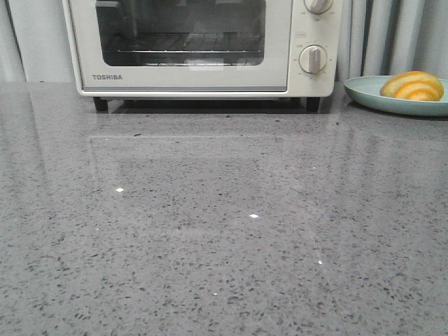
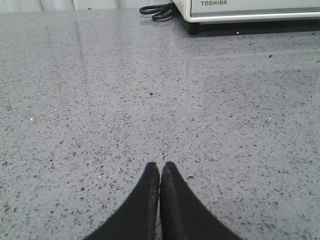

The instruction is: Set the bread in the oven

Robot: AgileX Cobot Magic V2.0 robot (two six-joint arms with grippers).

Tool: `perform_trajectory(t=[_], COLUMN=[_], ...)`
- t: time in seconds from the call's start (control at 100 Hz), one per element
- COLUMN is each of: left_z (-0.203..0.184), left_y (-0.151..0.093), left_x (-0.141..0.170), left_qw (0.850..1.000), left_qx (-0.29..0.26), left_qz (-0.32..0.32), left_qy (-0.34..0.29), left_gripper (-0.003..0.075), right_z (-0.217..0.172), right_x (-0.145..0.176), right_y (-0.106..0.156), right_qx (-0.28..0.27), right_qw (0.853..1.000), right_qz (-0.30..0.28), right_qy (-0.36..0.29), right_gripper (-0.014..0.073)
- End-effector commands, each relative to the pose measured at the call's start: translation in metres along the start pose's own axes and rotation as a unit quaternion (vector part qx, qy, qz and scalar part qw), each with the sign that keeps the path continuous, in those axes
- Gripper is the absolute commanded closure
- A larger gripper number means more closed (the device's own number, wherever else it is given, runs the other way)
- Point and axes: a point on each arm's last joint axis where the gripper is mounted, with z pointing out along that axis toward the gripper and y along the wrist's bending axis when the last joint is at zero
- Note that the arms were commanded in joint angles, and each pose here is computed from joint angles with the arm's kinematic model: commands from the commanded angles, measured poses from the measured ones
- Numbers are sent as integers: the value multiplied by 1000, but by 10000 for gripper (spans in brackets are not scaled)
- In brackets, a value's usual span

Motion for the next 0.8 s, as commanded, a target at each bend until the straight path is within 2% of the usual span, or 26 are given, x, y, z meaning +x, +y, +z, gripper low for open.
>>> perform_trajectory(t=[0.0,0.66,0.74,0.79], left_z=[0,0,0,-1], left_y=[0,0,0,-1], left_x=[0,0,-3,-6], left_qw=[999,999,998,995], left_qx=[-2,-3,1,10], left_qz=[-10,-9,-27,-65], left_qy=[-38,-38,-51,-69], left_gripper=[741,741,741,741], right_z=[1,1,1,1], right_x=[5,5,5,3], right_y=[1,1,1,1], right_qx=[0,0,0,4], right_qw=[1000,1000,1000,1000], right_qz=[-2,-2,-2,-14], right_qy=[-9,-9,-9,-21], right_gripper=[643,643,643,643])
